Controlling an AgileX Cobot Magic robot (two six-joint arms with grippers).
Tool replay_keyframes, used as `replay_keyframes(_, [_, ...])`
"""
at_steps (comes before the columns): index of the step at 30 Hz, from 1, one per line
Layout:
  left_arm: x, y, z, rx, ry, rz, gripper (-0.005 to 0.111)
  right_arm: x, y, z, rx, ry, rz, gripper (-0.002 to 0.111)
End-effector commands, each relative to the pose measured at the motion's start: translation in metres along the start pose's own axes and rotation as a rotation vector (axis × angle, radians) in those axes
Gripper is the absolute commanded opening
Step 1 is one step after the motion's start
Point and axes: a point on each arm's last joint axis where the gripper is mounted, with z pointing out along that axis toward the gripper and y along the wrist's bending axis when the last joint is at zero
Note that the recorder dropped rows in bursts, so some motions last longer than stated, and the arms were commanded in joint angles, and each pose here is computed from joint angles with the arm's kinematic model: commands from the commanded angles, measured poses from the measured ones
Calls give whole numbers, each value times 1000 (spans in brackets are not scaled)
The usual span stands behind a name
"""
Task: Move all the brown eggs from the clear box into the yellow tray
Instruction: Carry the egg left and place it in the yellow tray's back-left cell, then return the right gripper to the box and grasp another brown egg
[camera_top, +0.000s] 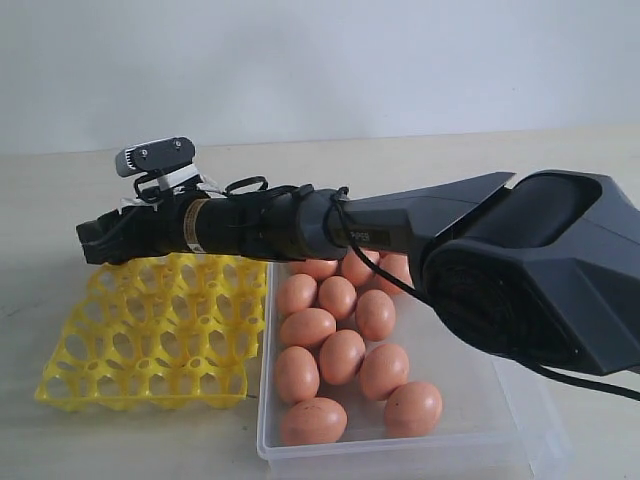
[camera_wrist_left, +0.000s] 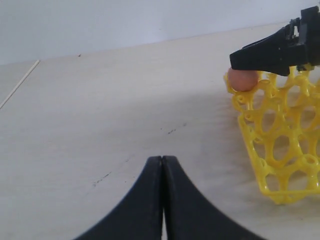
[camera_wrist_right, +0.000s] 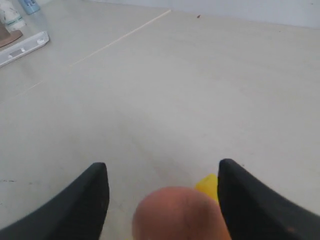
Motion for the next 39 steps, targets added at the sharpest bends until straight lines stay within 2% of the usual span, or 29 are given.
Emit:
replay_keyframes(1, [-2, 0, -1, 5, -19, -6, 0, -29, 4, -8, 50, -34, -18, 62])
replay_keyframes(3, [-2, 0, -1, 5, -19, -6, 0, -57, 7, -20, 142, -46, 13, 52])
replay_keyframes(5, [-2, 0, -1, 5, -19, -6, 0, -98, 18, -54, 252, -64, 19, 22])
replay_keyframes(8, [-2, 0, -1, 5, -19, -6, 0, -115, 25, -91, 380, -19, -27, 0])
replay_keyframes(9, [-2, 0, -1, 5, -19, -6, 0, -117, 26, -107, 445, 19, -60, 0])
replay_keyframes(10, [-2, 0, -1, 5, -19, -6, 0, -120, 28, -140, 578, 130, -117, 0])
replay_keyframes(11, [-2, 0, -1, 5, -19, -6, 0, -112, 27, -159, 661, 269, -139, 0])
replay_keyframes(12, [-2, 0, -1, 5, -19, -6, 0, -104, 31, -187, 733, 482, -156, 0])
replay_keyframes(14, [-2, 0, -1, 5, -19, -6, 0, -93, 36, -211, 784, 677, -109, 0])
replay_keyframes(16, [-2, 0, -1, 5, -19, -6, 0, -89, 40, -228, 813, 765, -89, 0])
replay_keyframes(20, [-2, 0, -1, 5, -19, -6, 0, -82, 43, -250, 847, 728, 14, 0])
replay_keyframes(28, [-2, 0, -1, 5, -19, -6, 0, -48, 12, -274, 809, 594, 273, 3])
replay_keyframes(32, [-2, 0, -1, 5, -19, -6, 0, -40, -4, -278, 831, 599, 345, 18])
replay_keyframes(37, [-2, 0, -1, 5, -19, -6, 0, -36, -15, -268, 799, 511, 437, 48])
replay_keyframes(39, [-2, 0, -1, 5, -19, -6, 0, -32, -18, -262, 785, 490, 439, 56])
